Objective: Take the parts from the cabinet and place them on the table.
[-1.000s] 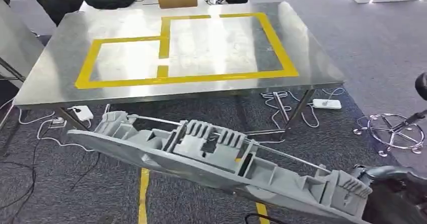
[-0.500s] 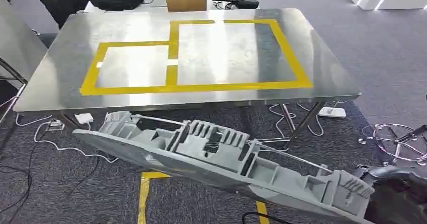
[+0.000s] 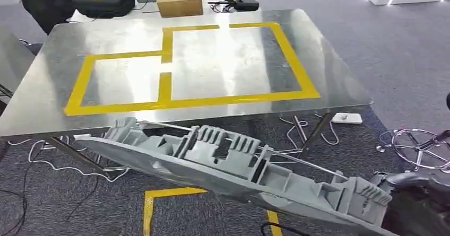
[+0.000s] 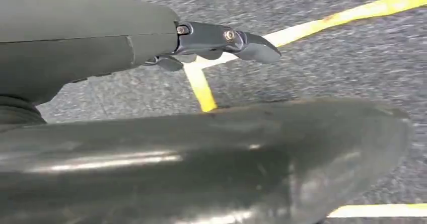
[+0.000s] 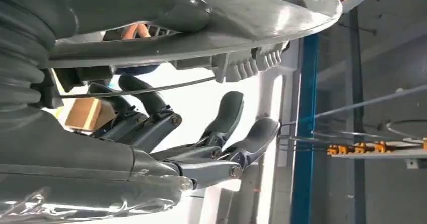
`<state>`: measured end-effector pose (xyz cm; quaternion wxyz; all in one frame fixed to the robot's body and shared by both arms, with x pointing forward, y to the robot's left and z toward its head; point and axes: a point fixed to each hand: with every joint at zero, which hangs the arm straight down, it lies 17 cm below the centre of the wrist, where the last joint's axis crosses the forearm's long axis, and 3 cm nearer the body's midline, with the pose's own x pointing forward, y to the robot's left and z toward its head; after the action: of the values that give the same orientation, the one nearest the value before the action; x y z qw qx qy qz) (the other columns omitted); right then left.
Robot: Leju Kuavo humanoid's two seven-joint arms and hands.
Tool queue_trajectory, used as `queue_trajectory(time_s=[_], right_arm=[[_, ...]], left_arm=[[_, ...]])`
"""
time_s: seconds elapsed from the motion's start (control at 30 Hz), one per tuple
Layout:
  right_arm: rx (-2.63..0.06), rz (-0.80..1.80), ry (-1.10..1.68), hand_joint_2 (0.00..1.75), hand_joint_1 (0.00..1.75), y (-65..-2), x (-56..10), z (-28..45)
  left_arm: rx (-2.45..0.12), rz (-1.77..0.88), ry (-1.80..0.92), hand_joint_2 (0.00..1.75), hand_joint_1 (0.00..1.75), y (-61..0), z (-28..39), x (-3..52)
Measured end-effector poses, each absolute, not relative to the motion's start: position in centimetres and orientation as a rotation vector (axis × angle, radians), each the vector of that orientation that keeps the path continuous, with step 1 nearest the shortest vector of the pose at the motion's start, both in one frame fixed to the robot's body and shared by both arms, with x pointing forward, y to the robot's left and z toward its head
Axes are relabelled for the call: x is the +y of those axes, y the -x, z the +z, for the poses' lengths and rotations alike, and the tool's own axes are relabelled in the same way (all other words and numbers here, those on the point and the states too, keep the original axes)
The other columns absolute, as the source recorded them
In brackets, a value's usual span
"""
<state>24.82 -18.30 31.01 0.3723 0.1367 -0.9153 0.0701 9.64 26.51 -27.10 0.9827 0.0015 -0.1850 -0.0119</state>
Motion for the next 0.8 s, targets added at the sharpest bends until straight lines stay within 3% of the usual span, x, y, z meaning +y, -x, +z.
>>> queue_trajectory(time_s=[0.8], right_arm=[[-2.352, 0.193, -0.276, 1.75, 1.75, -24.8, -18.32, 30.69]], left_arm=[[-0.391, -0.006, 0.008, 0.0, 0.0, -10.16, -26.93, 26.4]])
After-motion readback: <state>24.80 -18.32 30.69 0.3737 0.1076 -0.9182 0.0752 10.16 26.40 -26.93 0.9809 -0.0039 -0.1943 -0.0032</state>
